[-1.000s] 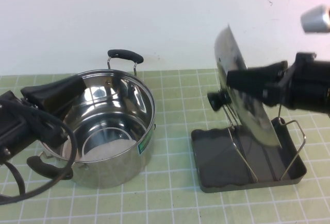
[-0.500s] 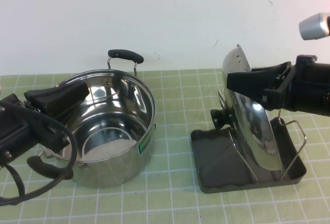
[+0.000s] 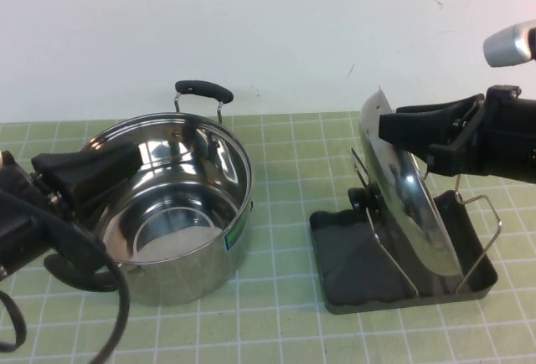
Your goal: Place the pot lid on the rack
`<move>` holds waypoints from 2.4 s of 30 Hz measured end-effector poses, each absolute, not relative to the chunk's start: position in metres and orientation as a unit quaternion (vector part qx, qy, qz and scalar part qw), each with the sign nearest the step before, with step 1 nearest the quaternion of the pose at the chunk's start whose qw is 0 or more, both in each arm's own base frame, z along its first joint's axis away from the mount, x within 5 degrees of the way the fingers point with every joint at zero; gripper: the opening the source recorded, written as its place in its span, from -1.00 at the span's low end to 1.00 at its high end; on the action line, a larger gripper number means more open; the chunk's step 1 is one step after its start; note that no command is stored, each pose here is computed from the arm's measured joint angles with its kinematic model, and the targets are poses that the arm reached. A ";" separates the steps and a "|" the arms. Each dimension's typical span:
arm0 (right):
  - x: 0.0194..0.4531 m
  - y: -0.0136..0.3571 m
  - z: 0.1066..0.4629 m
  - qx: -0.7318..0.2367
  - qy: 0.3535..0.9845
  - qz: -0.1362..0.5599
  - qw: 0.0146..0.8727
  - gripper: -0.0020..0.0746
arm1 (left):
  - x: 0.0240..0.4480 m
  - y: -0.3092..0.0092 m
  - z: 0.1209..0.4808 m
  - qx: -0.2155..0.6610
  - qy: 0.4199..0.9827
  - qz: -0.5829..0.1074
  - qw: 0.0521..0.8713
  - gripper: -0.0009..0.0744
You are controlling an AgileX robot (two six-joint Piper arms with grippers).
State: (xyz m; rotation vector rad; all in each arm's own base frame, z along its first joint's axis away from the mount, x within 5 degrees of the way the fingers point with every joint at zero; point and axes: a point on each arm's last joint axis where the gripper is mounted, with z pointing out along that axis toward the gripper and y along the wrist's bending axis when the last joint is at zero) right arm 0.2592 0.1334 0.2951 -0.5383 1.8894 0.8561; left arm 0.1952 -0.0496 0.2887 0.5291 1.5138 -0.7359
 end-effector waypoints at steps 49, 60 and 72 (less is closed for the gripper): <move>0.050 0.043 0.304 -0.255 0.589 0.144 0.753 -0.95 | 0.038 -0.051 0.228 0.176 0.678 -0.198 0.685 -0.97; 0.060 0.033 0.289 -0.202 0.625 0.103 0.747 -0.95 | 0.027 -0.066 0.222 0.254 0.679 -0.254 0.640 -0.97; 0.063 0.006 0.227 -0.118 0.657 -0.048 0.743 -0.95 | 0.023 -0.070 0.220 0.275 0.679 -0.268 0.626 -0.97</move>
